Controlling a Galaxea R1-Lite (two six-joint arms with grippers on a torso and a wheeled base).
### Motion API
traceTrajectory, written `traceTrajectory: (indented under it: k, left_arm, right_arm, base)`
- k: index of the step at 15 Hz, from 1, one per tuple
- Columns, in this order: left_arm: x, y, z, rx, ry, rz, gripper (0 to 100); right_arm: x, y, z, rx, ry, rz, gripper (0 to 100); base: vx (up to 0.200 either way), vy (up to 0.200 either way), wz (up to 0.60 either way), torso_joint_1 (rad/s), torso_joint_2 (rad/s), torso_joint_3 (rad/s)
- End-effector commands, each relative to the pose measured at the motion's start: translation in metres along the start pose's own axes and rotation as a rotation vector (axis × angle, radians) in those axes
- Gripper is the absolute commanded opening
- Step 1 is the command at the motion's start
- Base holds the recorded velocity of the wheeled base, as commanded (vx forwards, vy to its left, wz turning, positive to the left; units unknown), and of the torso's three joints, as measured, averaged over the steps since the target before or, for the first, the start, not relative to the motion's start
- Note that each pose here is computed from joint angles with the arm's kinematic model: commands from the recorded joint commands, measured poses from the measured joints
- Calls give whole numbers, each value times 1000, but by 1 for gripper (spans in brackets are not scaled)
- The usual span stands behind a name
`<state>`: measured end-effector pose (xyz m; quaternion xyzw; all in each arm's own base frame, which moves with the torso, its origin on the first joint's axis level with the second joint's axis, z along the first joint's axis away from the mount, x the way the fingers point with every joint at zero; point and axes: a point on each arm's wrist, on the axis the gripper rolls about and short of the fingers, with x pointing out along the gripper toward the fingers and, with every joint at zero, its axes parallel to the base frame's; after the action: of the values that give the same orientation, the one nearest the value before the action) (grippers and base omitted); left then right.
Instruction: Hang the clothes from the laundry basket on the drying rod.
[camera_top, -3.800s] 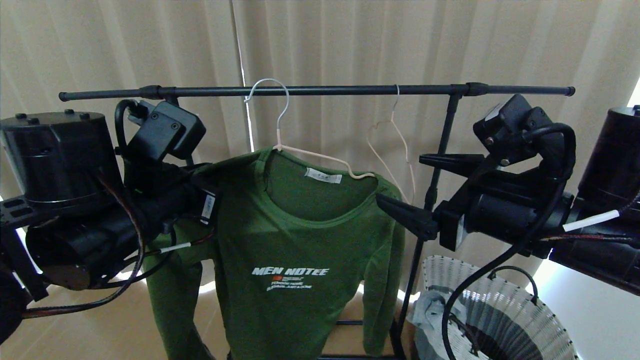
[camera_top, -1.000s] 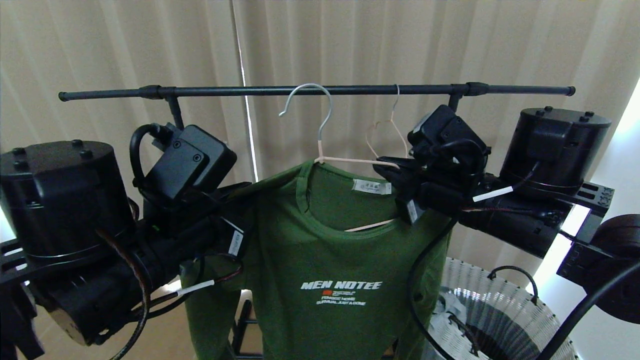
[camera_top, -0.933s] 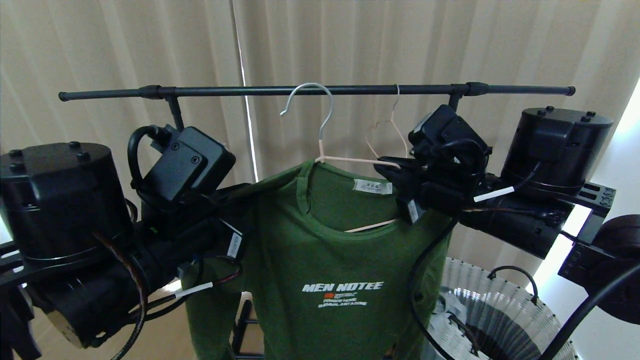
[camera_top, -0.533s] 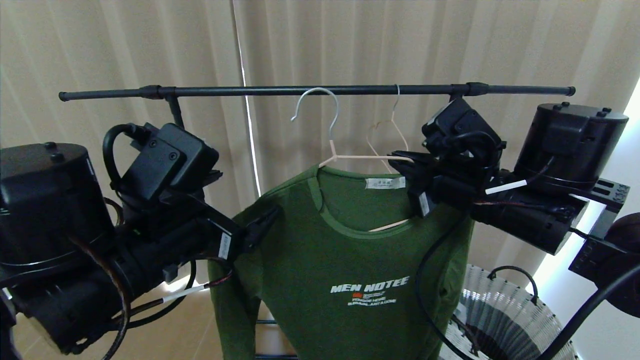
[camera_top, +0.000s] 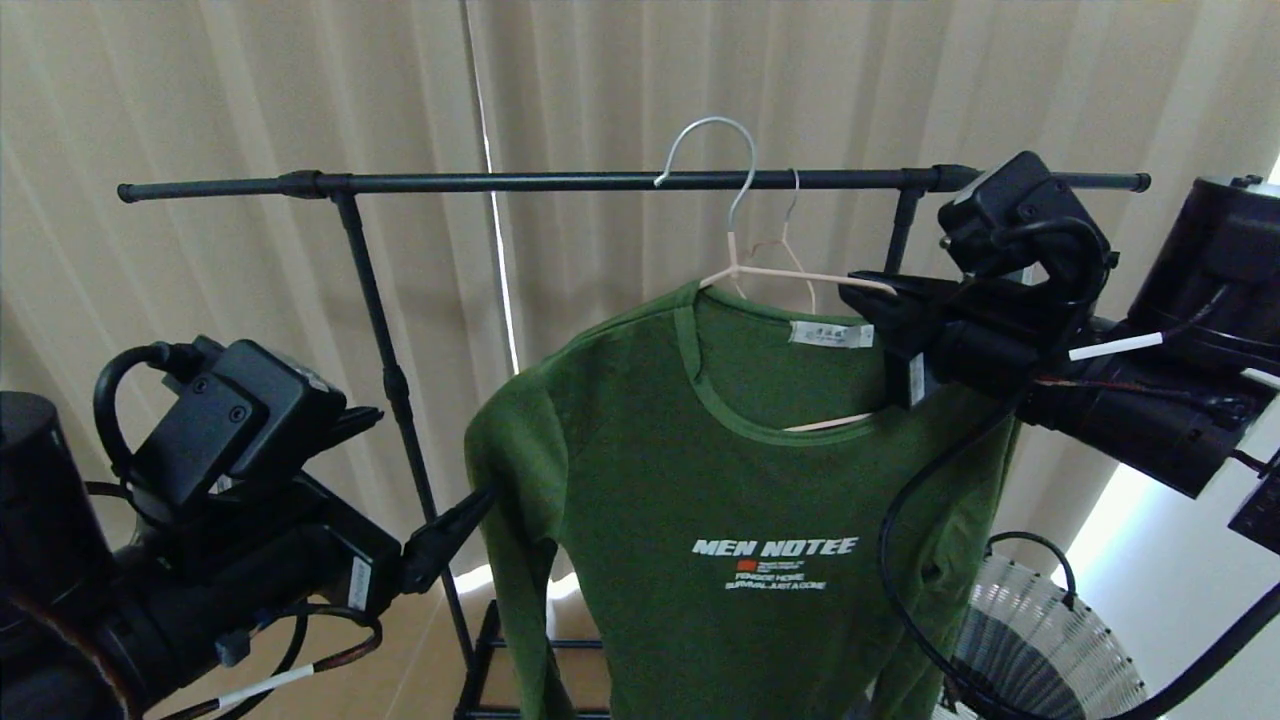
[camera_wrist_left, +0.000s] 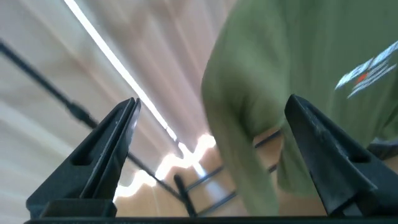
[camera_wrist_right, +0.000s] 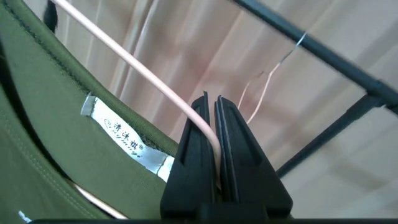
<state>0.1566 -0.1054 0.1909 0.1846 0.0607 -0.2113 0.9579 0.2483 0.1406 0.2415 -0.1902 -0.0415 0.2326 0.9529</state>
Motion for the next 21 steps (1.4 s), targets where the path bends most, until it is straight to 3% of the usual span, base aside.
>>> traceTrajectory:
  k: [1,5,11,12,14,18,21]
  left_arm:
    - [-2,0,-5,-9,11,3,100]
    - [4,-2,-8,-4,37,0,100]
    - [25,6,-9,-3,73,46,100]
    - [25,6,-9,-3,74,46,0]
    - [24,7,-11,-3,79,54,0]
    - [20,28,-31,-22,159,153,0]
    - [18,35,-34,-31,170,192,0]
  right_arm:
    - [-9,-3,7,3,-28,-8,0]
    - [-14,-6,14,51,-56,-12,0]
    - [-15,-6,17,59,-66,-13,0]
    - [-15,-6,17,59,-66,-13,0]
    - [-15,-7,17,60,-65,-16,0]
    - [-19,-14,16,57,-61,-53,0]
    - [-19,-17,16,56,-57,-66,0]
  base:
    - [0,0,0,0,0,0]
    - [0,0,0,0,0,0]
    - [0,0,0,0,0,0]
    - [0,0,0,0,0,0]
    - [0,0,0,0,0,0]
    - [0,0,0,0,0,0]
    - [0,0,0,0,0,0]
